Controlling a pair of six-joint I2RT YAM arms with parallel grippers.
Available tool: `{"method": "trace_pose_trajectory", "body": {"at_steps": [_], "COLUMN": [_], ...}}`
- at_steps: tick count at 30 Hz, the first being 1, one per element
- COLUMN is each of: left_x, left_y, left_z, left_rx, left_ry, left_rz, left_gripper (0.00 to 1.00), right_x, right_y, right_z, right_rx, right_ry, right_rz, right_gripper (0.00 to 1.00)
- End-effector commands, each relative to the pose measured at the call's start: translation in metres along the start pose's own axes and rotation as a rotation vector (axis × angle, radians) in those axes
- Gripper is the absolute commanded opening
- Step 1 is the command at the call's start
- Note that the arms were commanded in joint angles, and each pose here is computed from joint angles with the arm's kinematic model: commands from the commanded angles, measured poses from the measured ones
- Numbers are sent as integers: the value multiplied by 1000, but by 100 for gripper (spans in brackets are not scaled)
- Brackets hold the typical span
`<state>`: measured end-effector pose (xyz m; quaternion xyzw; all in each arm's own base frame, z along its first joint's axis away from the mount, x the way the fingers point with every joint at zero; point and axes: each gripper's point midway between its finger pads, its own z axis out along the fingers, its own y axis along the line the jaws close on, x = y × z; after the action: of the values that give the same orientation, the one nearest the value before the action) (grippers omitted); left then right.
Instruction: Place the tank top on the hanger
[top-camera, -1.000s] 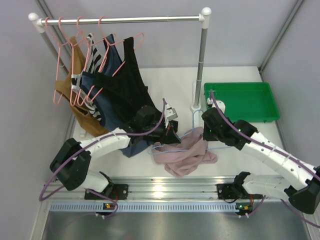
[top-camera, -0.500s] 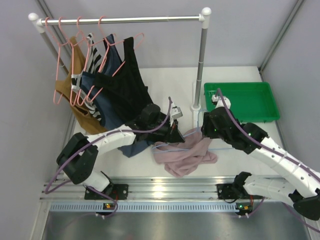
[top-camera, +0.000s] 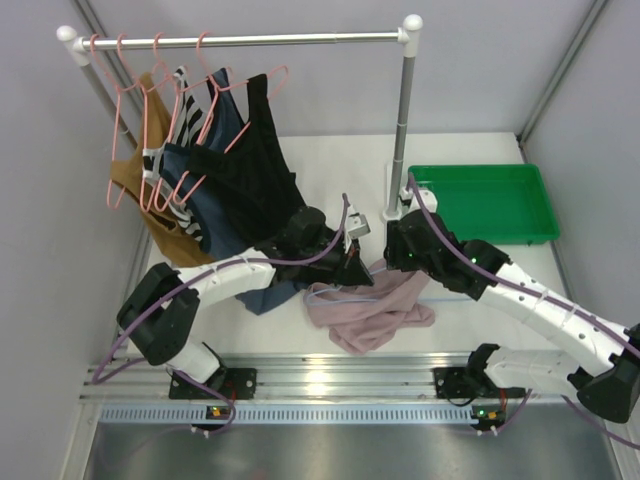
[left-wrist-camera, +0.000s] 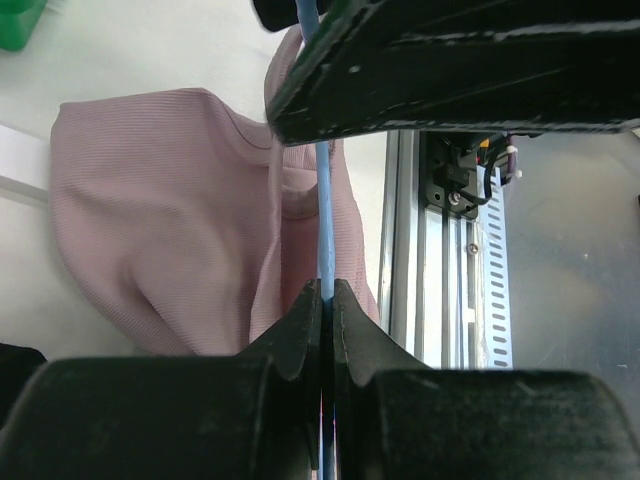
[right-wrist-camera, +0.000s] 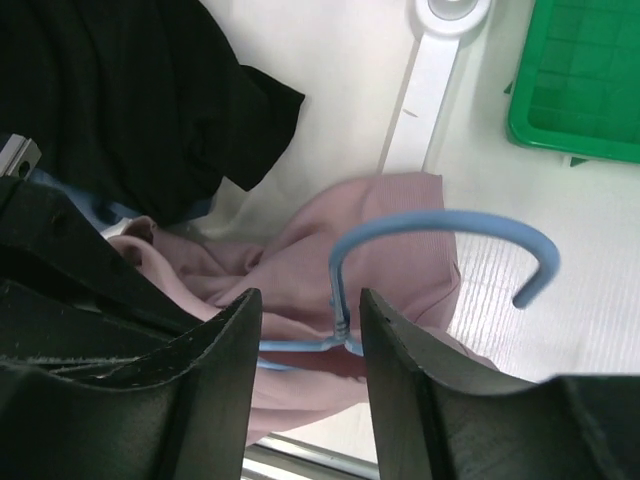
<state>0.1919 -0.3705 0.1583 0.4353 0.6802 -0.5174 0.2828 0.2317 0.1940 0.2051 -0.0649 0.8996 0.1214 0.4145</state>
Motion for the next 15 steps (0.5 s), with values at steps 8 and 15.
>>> {"method": "trace_pose_trajectory", "body": {"at_steps": [8,15], "left_x": [-28,-30], "left_y": [-8,8], "left_z": [3,5], "left_rx": [3,-90], "left_ry": [-75,-83], "left_rz": [107,17], "left_gripper": [0,10], "right_x": [-3,1], "right_y": [8,7], "right_z": [9,10], "right_rx": [-2,15], "right_ry": [-50,-70], "right_rz": [8,-22], "right_gripper": [21,0]}}
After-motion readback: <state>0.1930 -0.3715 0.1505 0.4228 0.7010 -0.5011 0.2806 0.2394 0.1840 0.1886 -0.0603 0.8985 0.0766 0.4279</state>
